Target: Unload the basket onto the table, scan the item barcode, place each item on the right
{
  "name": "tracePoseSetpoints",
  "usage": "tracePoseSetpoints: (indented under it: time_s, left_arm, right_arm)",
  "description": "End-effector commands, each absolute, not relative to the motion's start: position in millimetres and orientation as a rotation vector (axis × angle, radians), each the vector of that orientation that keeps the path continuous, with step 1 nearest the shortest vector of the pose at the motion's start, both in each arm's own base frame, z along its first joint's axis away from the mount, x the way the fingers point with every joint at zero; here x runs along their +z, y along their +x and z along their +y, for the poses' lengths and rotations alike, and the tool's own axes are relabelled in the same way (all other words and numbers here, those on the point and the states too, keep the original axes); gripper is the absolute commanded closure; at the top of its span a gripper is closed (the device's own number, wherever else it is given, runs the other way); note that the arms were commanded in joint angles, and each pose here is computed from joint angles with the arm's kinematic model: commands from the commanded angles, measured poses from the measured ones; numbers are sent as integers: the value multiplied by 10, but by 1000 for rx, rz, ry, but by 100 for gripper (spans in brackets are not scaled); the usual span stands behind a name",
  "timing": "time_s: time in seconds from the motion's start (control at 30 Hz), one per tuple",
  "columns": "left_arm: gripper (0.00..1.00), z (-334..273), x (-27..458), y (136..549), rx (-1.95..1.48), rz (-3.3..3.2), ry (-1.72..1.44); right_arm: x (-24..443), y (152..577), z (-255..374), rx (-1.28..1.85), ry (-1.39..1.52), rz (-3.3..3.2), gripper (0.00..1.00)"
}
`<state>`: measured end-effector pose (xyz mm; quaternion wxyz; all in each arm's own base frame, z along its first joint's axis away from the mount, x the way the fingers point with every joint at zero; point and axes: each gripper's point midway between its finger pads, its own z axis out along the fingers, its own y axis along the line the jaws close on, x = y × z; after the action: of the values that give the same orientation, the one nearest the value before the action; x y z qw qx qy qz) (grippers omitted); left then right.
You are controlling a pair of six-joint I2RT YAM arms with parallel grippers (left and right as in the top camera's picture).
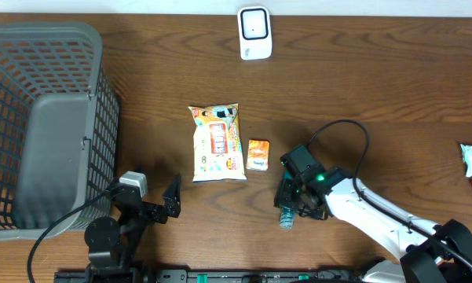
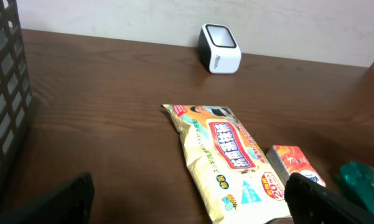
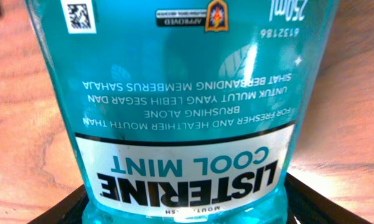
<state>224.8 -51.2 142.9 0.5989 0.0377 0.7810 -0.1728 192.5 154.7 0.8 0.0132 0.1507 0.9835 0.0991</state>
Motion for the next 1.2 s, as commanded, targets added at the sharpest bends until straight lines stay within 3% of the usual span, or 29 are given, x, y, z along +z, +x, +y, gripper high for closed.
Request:
tracePoseSetpoints:
  time_s: [0.0,0.37,0.63,0.9,1.17]
  left_arm:
    - [2,-499,1311,2248,-404,1842,70]
    - [2,-499,1311,2248,-404,1842,70]
    - [2,-499,1311,2248,-404,1842,70]
    - [2,-499,1312,2248,-404,1842,70]
    - [2,-499,1311,2248,-404,1842,70]
  right_arm:
    - [-91,1961,1393,249,458,3080,34]
    - [592,1998,1924,836,207,3190,39]
    - [1069,1869,2005,1028,146,3262,38]
    - [1122,1876,1796,1030,277,3294,41]
    - [1013,1837,1404,785,393,3362,41]
